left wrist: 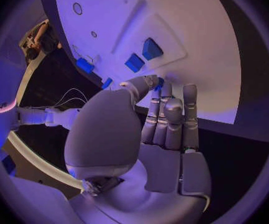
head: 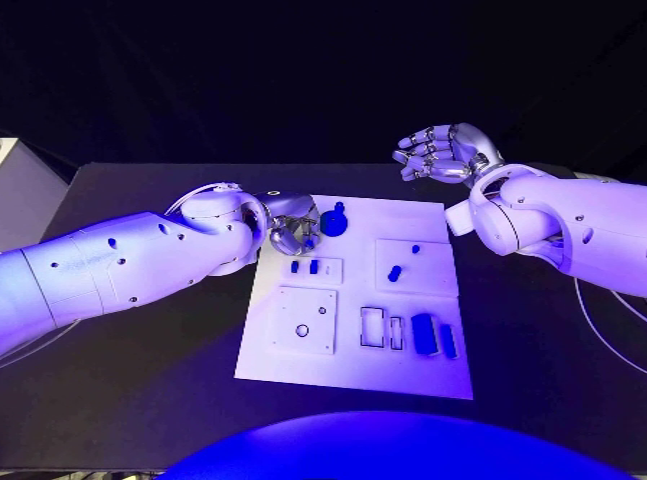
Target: Assemble the parts on the task board
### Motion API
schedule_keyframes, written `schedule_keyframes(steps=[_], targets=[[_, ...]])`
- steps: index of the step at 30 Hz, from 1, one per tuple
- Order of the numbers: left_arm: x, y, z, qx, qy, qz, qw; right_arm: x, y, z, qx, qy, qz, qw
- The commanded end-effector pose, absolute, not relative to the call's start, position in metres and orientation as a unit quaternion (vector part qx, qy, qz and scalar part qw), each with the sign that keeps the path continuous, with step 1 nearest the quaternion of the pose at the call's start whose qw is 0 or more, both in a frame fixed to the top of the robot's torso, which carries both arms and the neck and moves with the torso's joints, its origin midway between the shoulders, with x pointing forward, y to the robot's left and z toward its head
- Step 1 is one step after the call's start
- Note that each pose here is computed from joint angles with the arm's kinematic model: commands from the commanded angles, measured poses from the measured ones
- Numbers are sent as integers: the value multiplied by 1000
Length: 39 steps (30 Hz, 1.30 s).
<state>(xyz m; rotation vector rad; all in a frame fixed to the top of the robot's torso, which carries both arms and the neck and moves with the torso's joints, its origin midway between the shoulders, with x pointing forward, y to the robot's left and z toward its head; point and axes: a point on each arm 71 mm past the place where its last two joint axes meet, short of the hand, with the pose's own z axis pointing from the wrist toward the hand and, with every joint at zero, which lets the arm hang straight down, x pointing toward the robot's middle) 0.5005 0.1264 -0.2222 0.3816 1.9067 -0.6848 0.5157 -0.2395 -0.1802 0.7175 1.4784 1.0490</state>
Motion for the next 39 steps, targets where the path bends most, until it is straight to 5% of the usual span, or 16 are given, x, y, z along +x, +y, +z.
schedule_keyframes(steps=[1,39], targets=[[496,126,-230,165,803,-284,498,515,-239,-180,300,629,449,560],[499,133,-231,144,807,-271,505,515,-241,-183,300,637,445,553]])
